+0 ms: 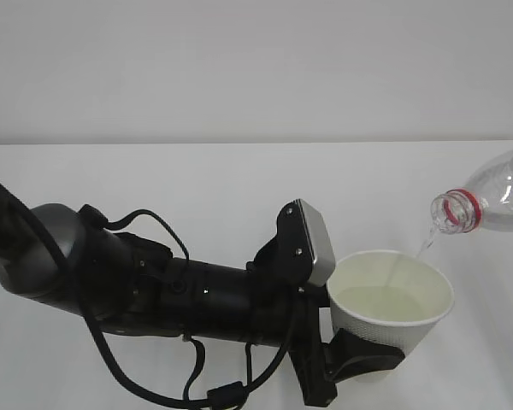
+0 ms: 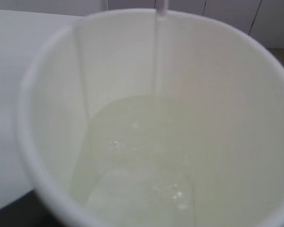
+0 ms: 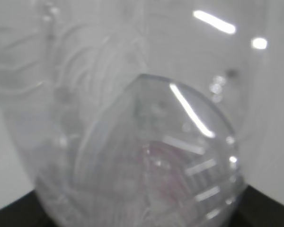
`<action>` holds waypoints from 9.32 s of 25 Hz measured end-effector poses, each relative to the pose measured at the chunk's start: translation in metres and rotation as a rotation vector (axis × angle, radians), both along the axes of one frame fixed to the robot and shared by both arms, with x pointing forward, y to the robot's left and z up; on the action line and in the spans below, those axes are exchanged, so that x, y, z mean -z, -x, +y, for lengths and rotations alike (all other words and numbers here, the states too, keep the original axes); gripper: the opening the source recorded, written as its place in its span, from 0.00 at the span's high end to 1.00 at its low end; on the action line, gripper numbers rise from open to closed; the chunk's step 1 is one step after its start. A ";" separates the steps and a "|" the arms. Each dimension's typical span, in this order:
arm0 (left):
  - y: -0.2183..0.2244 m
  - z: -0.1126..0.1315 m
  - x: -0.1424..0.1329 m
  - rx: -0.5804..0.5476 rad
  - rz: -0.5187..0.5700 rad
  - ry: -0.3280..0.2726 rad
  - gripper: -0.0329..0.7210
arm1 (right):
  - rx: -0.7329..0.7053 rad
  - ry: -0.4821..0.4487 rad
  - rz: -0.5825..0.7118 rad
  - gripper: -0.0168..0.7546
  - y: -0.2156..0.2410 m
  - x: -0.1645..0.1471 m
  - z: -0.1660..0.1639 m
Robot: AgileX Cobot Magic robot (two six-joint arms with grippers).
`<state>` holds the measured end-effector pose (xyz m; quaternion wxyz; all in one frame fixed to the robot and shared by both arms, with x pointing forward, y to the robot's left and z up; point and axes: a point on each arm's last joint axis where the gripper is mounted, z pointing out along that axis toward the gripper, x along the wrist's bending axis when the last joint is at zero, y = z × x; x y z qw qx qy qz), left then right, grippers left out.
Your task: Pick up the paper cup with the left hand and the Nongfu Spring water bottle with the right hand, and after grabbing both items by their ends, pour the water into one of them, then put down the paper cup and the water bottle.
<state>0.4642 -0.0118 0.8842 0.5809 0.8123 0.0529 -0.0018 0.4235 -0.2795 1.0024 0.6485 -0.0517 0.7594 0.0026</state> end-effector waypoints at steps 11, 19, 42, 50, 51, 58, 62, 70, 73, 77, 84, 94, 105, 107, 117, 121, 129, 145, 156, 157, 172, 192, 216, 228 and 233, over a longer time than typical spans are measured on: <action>0.000 0.000 0.000 -0.001 0.000 -0.002 0.29 | 0.000 0.000 -0.002 0.39 0.000 0.000 0.000; 0.000 0.000 0.000 -0.001 0.000 -0.002 0.29 | 0.000 0.002 -0.002 0.39 0.000 0.000 0.000; 0.000 0.000 0.000 -0.001 0.000 -0.002 0.29 | -0.001 0.012 -0.006 0.39 0.000 0.000 0.000; 0.000 0.000 0.000 -0.001 0.000 -0.002 0.29 | 0.000 0.006 -0.007 0.39 0.000 -0.001 0.000; 0.000 0.000 0.000 -0.001 0.000 -0.002 0.29 | 0.000 0.004 -0.006 0.39 0.000 -0.001 0.000; -0.001 0.000 0.000 -0.010 0.004 0.002 0.29 | 0.009 -0.052 -0.002 0.39 0.000 -0.001 0.000; -0.003 0.000 -0.001 -0.038 0.015 0.012 0.29 | 0.019 -0.119 0.002 0.39 0.000 -0.001 0.000; -0.003 0.000 -0.001 -0.041 0.016 0.014 0.30 | 0.050 -0.314 0.016 0.39 0.000 -0.001 0.000; -0.003 0.000 -0.002 -0.038 0.016 0.023 0.30 | 0.059 -0.372 0.021 0.39 0.000 -0.001 0.000; -0.002 -0.001 -0.004 -0.027 0.018 0.049 0.30 | 0.072 -0.440 0.025 0.39 0.000 -0.001 0.000; -0.002 -0.001 -0.004 -0.027 0.018 0.049 0.30 | 0.126 -0.597 0.031 0.39 0.000 0.000 -0.003; -0.002 -0.001 -0.004 -0.033 0.020 0.051 0.30 | 0.165 -0.820 0.042 0.39 0.000 0.000 -0.003; -0.005 0.000 -0.002 -0.064 0.025 0.030 0.30 | 0.239 -1.302 0.067 0.39 0.000 0.000 -0.003; -0.005 0.000 -0.002 -0.064 0.025 0.030 0.30 | 0.244 -1.332 0.069 0.39 0.000 0.000 -0.003; -0.005 0.000 -0.002 -0.070 0.025 0.021 0.30 | 0.311 -1.558 0.113 0.39 -0.004 0.007 -0.003; -0.005 0.000 -0.001 -0.072 0.025 0.020 0.30 | 0.352 -1.573 0.141 0.39 -0.011 0.019 -0.002; -0.006 0.000 -0.001 -0.078 0.027 0.020 0.30 | 0.395 -1.606 0.159 0.39 -0.023 0.033 -0.002; -0.006 0.000 -0.002 -0.077 0.027 0.021 0.30 | 0.359 -1.649 0.126 0.39 -0.049 0.069 0.002; -0.006 0.000 -0.002 -0.076 0.028 0.025 0.30 | 0.328 -1.646 0.128 0.39 -0.053 0.081 0.004; -0.006 0.000 -0.002 -0.076 0.028 0.025 0.30 | 0.314 -1.647 0.134 0.39 -0.053 0.081 0.005; -0.005 -0.001 -0.005 -0.064 0.029 0.056 0.30 | 0.289 -1.644 0.155 0.39 -0.053 0.080 0.008; -0.005 -0.001 -0.006 -0.064 0.030 0.067 0.30 | 0.309 -1.614 0.165 0.39 -0.051 0.083 0.007; -0.005 -0.001 -0.006 -0.067 0.032 0.068 0.30 | 0.446 -1.579 0.219 0.39 -0.053 0.117 0.003; -0.005 -0.001 -0.006 -0.069 0.032 0.069 0.30 | 0.450 -1.577 0.220 0.39 -0.067 0.125 0.005; -0.006 -0.001 -0.006 -0.082 0.037 0.074 0.30 | 0.448 -1.590 0.215 0.39 -0.068 0.127 0.005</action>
